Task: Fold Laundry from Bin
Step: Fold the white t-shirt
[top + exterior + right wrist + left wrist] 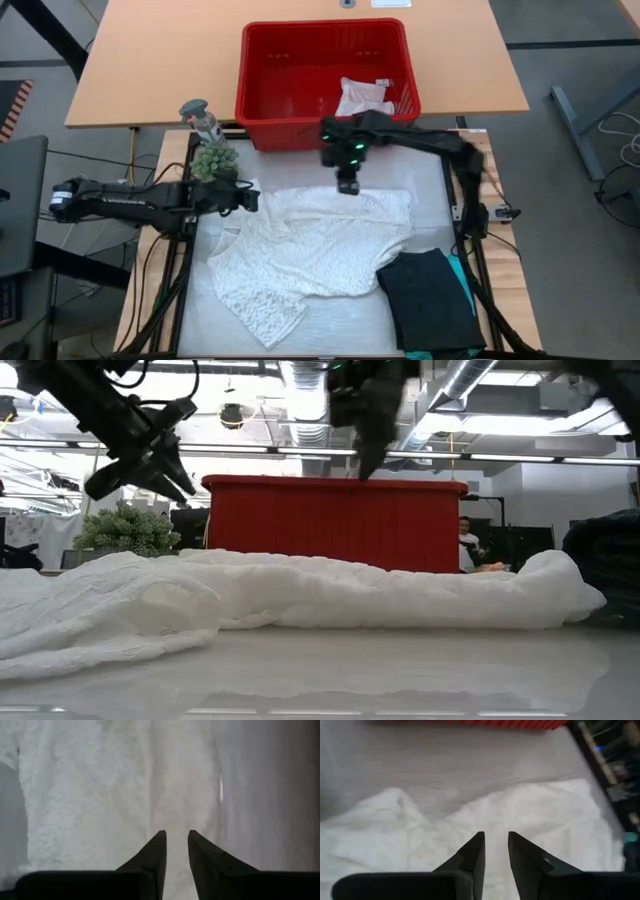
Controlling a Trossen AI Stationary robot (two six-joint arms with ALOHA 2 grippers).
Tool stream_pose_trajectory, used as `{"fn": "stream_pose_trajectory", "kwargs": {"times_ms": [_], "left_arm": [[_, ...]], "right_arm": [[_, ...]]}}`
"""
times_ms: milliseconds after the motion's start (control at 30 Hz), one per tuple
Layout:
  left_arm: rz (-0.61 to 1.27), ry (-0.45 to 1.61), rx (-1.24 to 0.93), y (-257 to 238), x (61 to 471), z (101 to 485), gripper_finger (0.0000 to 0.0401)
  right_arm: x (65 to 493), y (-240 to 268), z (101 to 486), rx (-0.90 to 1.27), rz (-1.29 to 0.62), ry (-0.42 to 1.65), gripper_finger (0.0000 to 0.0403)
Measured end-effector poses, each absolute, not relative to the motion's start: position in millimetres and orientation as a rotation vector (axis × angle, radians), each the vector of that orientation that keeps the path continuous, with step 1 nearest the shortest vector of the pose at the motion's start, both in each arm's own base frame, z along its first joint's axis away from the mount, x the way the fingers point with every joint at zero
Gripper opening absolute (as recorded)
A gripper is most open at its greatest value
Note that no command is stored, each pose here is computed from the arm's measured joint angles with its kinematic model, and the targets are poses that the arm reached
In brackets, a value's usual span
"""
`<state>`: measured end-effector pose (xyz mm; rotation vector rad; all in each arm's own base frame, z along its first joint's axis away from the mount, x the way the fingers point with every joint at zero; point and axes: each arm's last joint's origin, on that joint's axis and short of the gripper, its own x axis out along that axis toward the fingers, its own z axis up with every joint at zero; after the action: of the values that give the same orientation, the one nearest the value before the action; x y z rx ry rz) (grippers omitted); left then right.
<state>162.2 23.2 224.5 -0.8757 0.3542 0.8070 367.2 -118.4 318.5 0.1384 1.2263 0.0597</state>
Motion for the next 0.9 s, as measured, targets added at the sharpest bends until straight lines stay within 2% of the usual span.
{"fn": "stream_pose_trajectory", "kwargs": {"times_ms": [133, 267, 400, 567, 733, 900], "left_arm": [[0.879, 0.458, -0.867, 30.3, 164.7, 228.7, 0.0063], [0.845, 0.569, -0.834, 39.8, 177.7, 229.9, 0.0071], [0.819, 0.690, -0.771, 49.6, 195.9, 225.1, 0.0088], [0.760, 0.824, -0.729, 61.7, 219.0, 218.6, 0.0123], [0.683, 0.964, -0.711, 73.7, 232.8, 231.5, 0.0181], [0.903, 1.091, -0.559, 87.2, 229.7, 254.2, 0.0215]], "right_arm": [[332.3, -114.1, 324.0, 0.194, -0.022, 1.129, 0.0098], [311.1, -101.8, 324.6, 0.227, -0.061, 1.023, 0.0098], [291.7, -92.0, 322.3, 0.272, -0.088, 1.018, 0.0098], [274.0, -85.2, 311.0, 0.312, -0.141, 1.055, 0.0098], [263.5, -78.8, 302.0, 0.336, -0.147, 1.073, 0.0098], [265.0, -73.2, 302.1, 0.324, -0.130, 1.063, 0.0098]]}}
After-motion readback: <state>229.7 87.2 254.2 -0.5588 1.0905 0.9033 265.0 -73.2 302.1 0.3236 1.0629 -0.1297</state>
